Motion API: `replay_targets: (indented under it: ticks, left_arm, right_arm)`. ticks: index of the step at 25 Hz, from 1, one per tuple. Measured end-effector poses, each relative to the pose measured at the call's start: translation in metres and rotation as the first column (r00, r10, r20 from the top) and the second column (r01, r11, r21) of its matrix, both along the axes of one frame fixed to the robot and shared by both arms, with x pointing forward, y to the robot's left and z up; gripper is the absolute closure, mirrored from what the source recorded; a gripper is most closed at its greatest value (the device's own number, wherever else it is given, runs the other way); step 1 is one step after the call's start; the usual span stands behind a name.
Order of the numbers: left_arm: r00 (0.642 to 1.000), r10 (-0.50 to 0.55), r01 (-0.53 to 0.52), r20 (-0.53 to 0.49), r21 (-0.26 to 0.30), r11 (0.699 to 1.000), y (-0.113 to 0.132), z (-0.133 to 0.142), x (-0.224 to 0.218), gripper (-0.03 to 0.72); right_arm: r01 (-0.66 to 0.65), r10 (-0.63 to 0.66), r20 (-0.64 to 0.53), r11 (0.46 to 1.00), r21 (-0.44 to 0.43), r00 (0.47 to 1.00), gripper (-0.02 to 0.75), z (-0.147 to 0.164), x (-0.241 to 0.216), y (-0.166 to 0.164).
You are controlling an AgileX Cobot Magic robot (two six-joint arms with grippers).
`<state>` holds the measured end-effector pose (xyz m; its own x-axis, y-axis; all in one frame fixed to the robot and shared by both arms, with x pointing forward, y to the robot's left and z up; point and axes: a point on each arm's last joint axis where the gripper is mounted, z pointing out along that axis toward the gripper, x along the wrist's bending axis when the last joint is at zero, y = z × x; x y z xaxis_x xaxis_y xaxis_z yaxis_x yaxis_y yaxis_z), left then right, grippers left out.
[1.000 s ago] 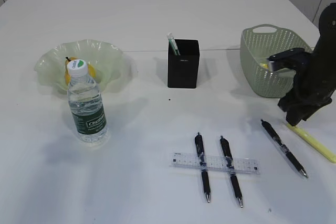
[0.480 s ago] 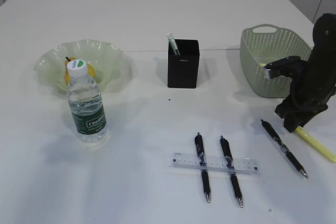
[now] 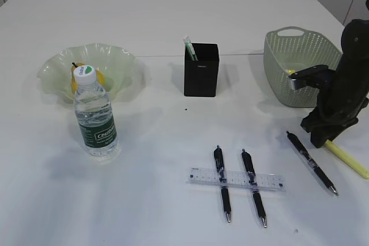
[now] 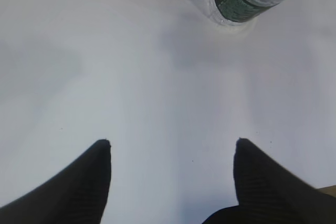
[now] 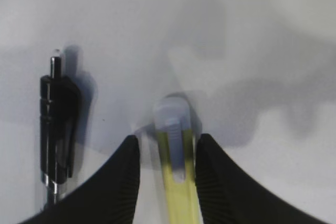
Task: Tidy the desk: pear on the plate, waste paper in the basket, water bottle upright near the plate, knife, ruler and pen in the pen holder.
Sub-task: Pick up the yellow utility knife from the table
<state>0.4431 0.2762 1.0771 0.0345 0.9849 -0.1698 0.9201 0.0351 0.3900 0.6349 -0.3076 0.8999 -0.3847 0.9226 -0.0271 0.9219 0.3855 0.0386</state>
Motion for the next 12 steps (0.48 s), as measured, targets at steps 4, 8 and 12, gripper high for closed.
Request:
replay_targets:
  ticks: [4, 8, 12]
  left_arm:
    - [1.000, 0.000, 0.000, 0.000, 0.000, 1.000, 0.0000, 0.0000, 0.0000, 0.171]
    - [1.000, 0.000, 0.000, 0.000, 0.000, 1.000, 0.0000, 0.0000, 0.0000, 0.171]
    - [1.000, 0.000, 0.000, 0.002, 0.000, 1.000, 0.0000, 0.0001, 0.0002, 0.171]
  right_arm:
    - [0.000, 0.000, 0.002, 1.000, 0.000, 1.000, 0.469, 0.0000, 0.0002, 0.0000]
    - [0.002, -0.002, 0.002, 1.000, 0.000, 1.000, 0.524, 0.0000, 0.0002, 0.0000]
    - [0.012, -0.012, -0.002, 1.000, 0.001, 1.000, 0.584, -0.0018, 0.0002, 0.0000]
